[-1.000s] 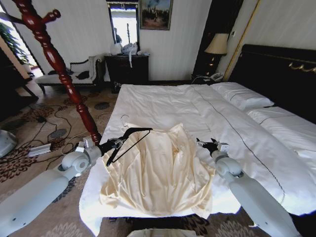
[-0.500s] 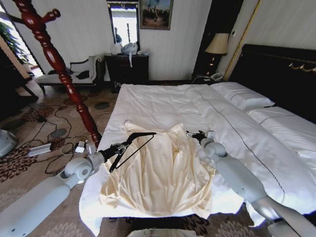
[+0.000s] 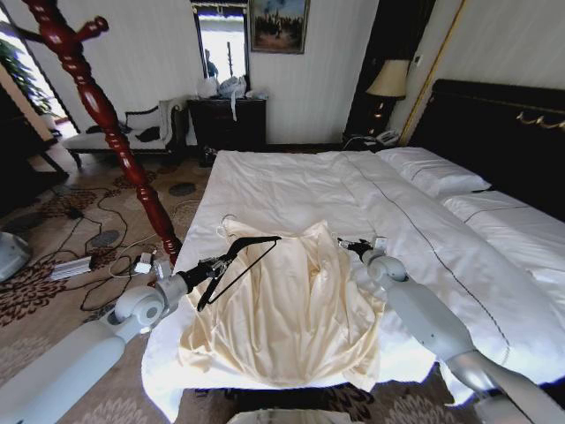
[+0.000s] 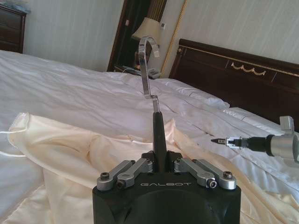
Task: Pick up the clothes from the bed and hang them on the clothes hanger.
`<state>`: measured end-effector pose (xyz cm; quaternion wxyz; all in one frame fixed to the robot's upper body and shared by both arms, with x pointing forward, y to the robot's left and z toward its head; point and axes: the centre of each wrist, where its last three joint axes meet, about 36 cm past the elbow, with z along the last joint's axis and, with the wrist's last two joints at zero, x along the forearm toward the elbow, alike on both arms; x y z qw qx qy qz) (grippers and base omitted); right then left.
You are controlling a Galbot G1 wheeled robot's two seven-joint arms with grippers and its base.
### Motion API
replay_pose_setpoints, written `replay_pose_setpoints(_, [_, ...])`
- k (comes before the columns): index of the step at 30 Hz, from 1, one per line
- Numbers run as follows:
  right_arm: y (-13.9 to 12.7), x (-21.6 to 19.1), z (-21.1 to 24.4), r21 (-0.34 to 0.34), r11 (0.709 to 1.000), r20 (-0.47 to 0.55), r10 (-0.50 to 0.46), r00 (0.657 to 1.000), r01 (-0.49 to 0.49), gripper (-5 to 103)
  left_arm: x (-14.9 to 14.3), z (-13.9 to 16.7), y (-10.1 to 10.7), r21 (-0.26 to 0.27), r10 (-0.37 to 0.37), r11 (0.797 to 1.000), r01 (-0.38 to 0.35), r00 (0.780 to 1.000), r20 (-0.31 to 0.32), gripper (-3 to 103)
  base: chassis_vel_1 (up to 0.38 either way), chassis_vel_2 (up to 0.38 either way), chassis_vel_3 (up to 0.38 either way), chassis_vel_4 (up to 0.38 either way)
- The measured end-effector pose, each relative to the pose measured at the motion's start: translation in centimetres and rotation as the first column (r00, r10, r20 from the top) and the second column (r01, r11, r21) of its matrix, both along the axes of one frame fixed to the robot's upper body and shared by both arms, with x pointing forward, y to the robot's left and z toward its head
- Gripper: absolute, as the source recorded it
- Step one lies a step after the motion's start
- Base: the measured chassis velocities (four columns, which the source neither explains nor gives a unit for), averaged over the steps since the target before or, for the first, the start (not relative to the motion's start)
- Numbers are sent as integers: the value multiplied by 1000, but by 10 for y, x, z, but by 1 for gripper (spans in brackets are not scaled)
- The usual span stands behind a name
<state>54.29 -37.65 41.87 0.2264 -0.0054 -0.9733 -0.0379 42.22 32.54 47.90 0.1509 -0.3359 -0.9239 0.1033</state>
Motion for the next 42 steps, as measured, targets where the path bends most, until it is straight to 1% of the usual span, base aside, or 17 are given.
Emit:
replay_pose_setpoints(5, [-2, -20, -15, 8, 1000, -64, 9, 998, -8, 101, -1, 1, 0, 3, -2, 1000, 2, 1000, 1, 14, 0, 0, 0, 0])
replay_pose_setpoints(11, [4, -31, -32, -19, 1000, -88, 14, 996, -16, 81, -2, 2, 2, 16, -1, 1000, 1, 1000, -2, 14, 0, 0, 0, 0])
replay_pose_setpoints(13, [4, -30, -32, -19, 1000, -83, 12, 996, -14, 81, -3, 2, 2, 18, -4, 1000, 4, 1000, -4, 14, 0, 0, 0, 0])
replay_pose_setpoints(14, [4, -30, -32, -22, 1000, -76, 10, 997, -12, 70, -3, 1, 1, 19, -6, 1000, 6, 1000, -6, 14, 0, 0, 0, 0])
replay_pose_setpoints(16, [4, -29, -31, -24, 1000, -69, 10, 998, -11, 70, -3, 1, 1, 19, -7, 1000, 7, 1000, -6, 14, 0, 0, 0, 0])
replay_pose_setpoints(17, [4, -28, -30, -25, 1000, -64, 9, 998, -11, 59, -3, 1, 0, 18, -7, 1000, 7, 1000, -6, 14, 0, 0, 0, 0])
replay_pose_setpoints(20, [3, -28, -29, -27, 1000, -59, 10, 998, -12, 59, -3, 0, -1, 14, -6, 1000, 6, 1000, -9, 14, 0, 0, 0, 0])
replay_pose_setpoints(21, [3, -28, -29, -29, 999, -57, 12, 998, -14, 48, -3, -1, -1, 13, -4, 1000, 4, 1000, -11, 14, 0, 0, 0, 0])
replay_pose_setpoints(22, [4, -29, -30, -33, 999, -53, 17, 998, -19, 48, -3, -2, -1, 14, -4, 1000, 4, 1000, -13, 14, 0, 0, 0, 0])
replay_pose_setpoints(23, [4, -30, -31, -35, 999, -53, 21, 998, -22, 37, -4, -4, -1, 17, -4, 1000, 4, 1000, -15, 14, 0, 0, 0, 0])
replay_pose_setpoints(25, [5, -30, -31, -35, 999, -53, 22, 998, -24, 37, -4, -4, -1, 17, -3, 1000, 4, 1000, -16, 14, 0, 0, 0, 0])
replay_pose_setpoints(26, [5, -30, -32, -35, 999, -54, 25, 998, -27, 27, -5, -5, -2, 18, -3, 1000, 3, 1000, -18, 14, 0, 0, 0, 0])
replay_pose_setpoints(27, [7, -31, -32, -34, 999, -56, 30, 998, -32, 27, -5, -6, -1, 20, -1, 1000, 1, 1000, -20, 14, 0, 0, 0, 0])
replay_pose_setpoints(28, [8, -32, -32, -32, 999, -55, 32, 998, -34, 16, -5, -7, -1, 20, 2, 1000, -2, 1000, -22, 14, 0, 0, 0, 0])
replay_pose_setpoints(31, [9, -32, -32, -30, 999, -54, 36, 998, -37, 16, -5, -6, 0, 18, 7, 1000, -6, 1000, -23, 14, 0, 0, 0, 0])
replay_pose_setpoints(32, [10, -32, -31, -29, 999, -52, 37, 998, -39, 5, -5, -6, 0, 17, 8, 1000, -8, 1000, -23, 14, 0, 0, 0, 0])
replay_pose_setpoints(42, [18, -47, -5, -47, 997, 33, 61, 998, -59, 0, -2, -2, 0, 10, 12, 1000, -12, 1000, -15, 14, 0, 0, 0, 0])
